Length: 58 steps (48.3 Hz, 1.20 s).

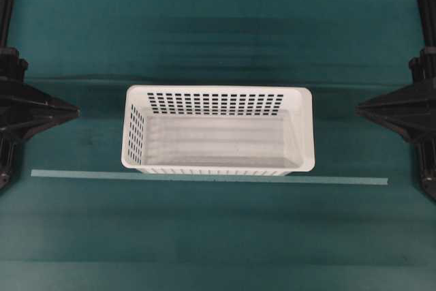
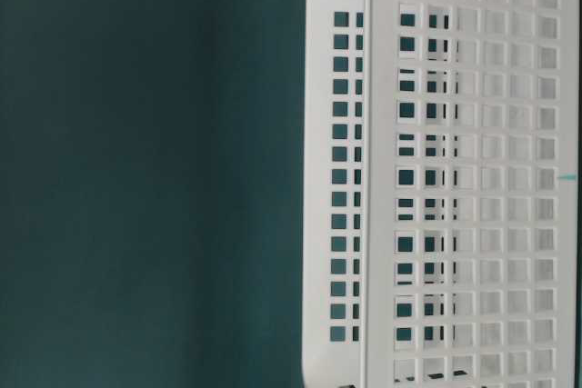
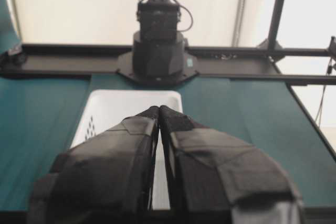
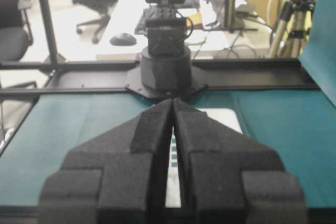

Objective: Lift the white basket with both hands.
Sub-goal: 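Move both grippers inward toward the left and right basket rims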

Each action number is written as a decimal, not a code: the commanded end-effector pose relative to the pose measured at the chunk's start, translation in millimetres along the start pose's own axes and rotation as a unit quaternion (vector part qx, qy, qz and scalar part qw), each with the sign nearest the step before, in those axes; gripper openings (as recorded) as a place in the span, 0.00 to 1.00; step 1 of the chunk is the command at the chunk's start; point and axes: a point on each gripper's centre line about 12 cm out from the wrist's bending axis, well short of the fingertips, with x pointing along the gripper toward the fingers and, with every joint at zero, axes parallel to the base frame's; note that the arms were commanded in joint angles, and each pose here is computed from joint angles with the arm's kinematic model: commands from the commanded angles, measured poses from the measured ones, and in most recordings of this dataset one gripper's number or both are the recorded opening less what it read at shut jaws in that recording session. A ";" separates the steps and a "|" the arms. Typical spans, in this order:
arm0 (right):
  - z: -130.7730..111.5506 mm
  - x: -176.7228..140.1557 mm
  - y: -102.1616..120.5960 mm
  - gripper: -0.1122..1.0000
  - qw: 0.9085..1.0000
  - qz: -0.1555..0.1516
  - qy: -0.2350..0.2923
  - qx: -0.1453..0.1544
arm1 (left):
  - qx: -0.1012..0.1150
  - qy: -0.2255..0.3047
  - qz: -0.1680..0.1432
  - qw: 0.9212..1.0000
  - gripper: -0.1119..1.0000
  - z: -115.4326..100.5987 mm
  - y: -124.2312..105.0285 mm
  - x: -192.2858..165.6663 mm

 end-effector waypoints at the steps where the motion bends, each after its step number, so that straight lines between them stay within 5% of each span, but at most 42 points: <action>1: 11.6 1.3 1.2 0.19 1.000 0.003 -0.020 0.016 | -0.016 -0.026 -0.003 1.000 0.23 31.3 -0.6 6.8; 10: 36.1 17.7 -5.0 0.09 0.989 -0.019 -0.017 0.145 | -0.066 0.002 0.000 0.998 0.07 52.4 0.2 12.4; 15: 37.1 29.0 -7.2 0.09 0.978 -0.030 0.034 0.202 | -0.116 0.011 0.001 0.993 0.07 61.4 -0.1 19.4; 22: 27.5 45.9 -17.7 0.09 0.934 -0.074 0.132 0.324 | -0.227 0.020 0.007 0.974 0.07 71.9 1.0 31.9; 26: 20.7 52.8 -25.1 0.09 0.900 -0.104 0.170 0.387 | -0.308 0.047 0.023 0.950 0.07 68.3 3.2 40.9; 30: 12.4 56.9 -31.7 0.09 0.862 -0.138 0.204 0.443 | -0.392 0.093 0.052 0.914 0.07 57.3 5.0 50.8; 35: -0.4 58.9 -35.5 0.09 0.810 -0.177 0.252 0.499 | -0.448 0.134 0.079 0.880 0.07 44.3 4.4 60.3; 43: -25.2 60.2 -31.4 0.09 0.717 -0.241 0.349 0.553 | -0.488 0.186 0.122 0.844 0.07 29.2 5.7 73.3; 46: -33.5 61.5 -31.3 0.09 0.690 -0.265 0.380 0.557 | -0.502 0.222 0.162 0.820 0.07 16.0 11.3 74.4; 47: -35.2 62.3 -31.0 0.09 0.684 -0.271 0.391 0.553 | -0.506 0.236 0.179 0.810 0.07 10.6 13.8 74.1; 48: -37.2 63.4 -31.3 0.09 0.678 -0.278 0.400 0.550 | -0.513 0.259 0.206 0.792 0.07 1.4 17.3 73.2; 51: -42.7 67.7 -34.2 0.09 0.665 -0.302 0.428 0.533 | -0.514 0.296 0.249 0.766 0.07 -11.3 23.5 71.3; 58: -48.9 76.3 -41.5 0.09 0.638 -0.346 0.472 0.501 | -0.501 0.354 0.305 0.729 0.07 -29.8 31.3 66.5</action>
